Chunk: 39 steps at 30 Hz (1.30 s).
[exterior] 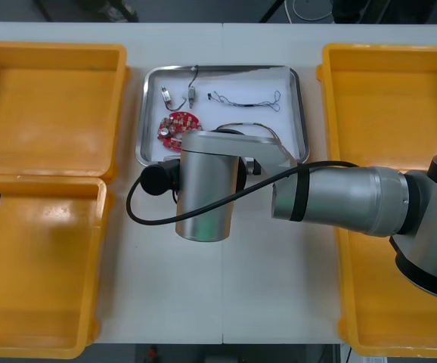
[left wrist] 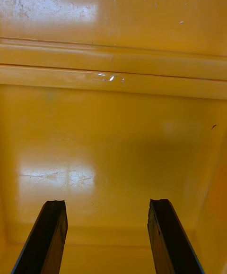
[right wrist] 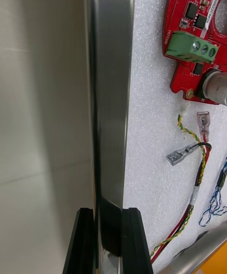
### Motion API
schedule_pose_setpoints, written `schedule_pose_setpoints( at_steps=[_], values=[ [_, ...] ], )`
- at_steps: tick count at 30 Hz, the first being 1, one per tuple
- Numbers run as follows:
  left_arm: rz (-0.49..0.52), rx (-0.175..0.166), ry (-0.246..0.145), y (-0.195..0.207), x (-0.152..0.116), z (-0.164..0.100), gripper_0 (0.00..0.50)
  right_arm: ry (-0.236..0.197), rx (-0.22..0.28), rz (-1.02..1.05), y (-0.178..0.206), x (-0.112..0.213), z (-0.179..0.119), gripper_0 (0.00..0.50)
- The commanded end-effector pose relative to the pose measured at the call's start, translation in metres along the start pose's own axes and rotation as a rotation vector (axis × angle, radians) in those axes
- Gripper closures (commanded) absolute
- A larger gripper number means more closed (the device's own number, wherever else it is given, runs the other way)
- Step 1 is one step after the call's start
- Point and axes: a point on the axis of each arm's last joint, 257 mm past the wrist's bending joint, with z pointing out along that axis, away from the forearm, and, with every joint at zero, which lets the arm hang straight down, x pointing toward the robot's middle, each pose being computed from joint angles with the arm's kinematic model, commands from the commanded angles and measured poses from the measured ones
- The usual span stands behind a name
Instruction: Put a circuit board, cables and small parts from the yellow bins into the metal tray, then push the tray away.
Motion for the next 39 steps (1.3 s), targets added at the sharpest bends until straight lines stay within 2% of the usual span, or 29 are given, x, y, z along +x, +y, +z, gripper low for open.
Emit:
schedule_pose_setpoints(
  at_steps=[1, 7, 12, 20, 25, 39],
  values=[
    [0.095, -0.041, -0.035, 0.013, -0.007, -0.015, 0.0, -0.066, 0.074, -0.019, -0.04, -0.03, -0.018, 0.5],
    [0.095, -0.041, -0.035, 0.013, -0.007, -0.015, 0.0, -0.067, 0.108, -0.027, -0.054, -0.03, -0.012, 0.5],
    [0.095, -0.041, -0.035, 0.013, -0.007, -0.015, 0.0, -0.102, 0.132, -0.011, -0.071, -0.035, 0.0, 0.5],
    [0.095, -0.041, -0.035, 0.013, -0.007, -0.015, 0.0, -0.106, 0.151, 0.025, -0.099, -0.038, 0.009, 0.5],
    [0.095, -0.041, -0.035, 0.013, -0.007, -0.015, 0.0, -0.126, 0.168, 0.042, -0.115, -0.039, 0.015, 0.5],
    [0.095, -0.041, -0.035, 0.013, -0.007, -0.015, 0.0, -0.119, 0.231, 0.011, -0.136, -0.031, 0.03, 0.5]
  ],
)
